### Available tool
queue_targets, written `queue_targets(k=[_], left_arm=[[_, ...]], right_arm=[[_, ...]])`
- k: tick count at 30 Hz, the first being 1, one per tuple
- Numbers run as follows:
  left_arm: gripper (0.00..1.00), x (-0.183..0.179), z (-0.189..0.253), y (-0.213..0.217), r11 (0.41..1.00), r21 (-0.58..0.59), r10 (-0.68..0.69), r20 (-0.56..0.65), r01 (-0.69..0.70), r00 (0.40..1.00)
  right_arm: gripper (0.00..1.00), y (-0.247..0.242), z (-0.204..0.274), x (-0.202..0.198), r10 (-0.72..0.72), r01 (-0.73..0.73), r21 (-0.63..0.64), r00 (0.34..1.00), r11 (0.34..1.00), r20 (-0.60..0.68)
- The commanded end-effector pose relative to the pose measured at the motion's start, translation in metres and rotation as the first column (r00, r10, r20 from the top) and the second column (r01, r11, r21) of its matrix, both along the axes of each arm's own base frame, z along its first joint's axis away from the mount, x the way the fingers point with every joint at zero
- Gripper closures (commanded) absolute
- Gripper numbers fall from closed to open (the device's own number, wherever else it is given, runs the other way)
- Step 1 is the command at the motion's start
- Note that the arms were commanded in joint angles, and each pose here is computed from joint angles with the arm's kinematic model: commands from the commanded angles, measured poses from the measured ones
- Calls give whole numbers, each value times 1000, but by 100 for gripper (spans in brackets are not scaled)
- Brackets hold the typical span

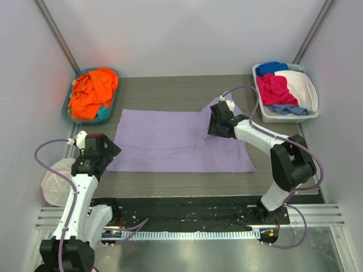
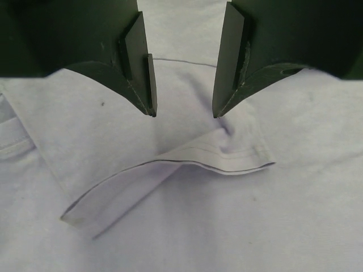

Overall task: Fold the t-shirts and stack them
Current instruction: Fold the tshirt

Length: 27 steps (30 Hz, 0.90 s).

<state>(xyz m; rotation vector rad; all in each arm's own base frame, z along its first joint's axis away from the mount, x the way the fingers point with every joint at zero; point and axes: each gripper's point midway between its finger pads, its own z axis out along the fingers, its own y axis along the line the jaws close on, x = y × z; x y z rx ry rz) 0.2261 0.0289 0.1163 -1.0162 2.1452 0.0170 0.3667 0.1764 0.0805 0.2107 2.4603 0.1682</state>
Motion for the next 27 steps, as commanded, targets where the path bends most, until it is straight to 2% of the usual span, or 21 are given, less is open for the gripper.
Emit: queue_targets(k=[1,11,18,27], left_arm=[[0,3,1,2,1000,9,-7,11,7,1000],[0,2,1,4,1000,21,-4,6,3,1000],[0,0,2,7,999,33,10,2,-10,1000],[0,-2,1,8,999,37,14,-7,-14,1000]], right_arm=[[48,-18,4,-4,-50,51,-63,998,997,24],[48,-23,-19,7,-60,58,-114,998,992,-10],[48,-15,-28,30,-42,39,-118,999,992,-19],[47,2,-16,73,17,-13,-101,999,995,40]])
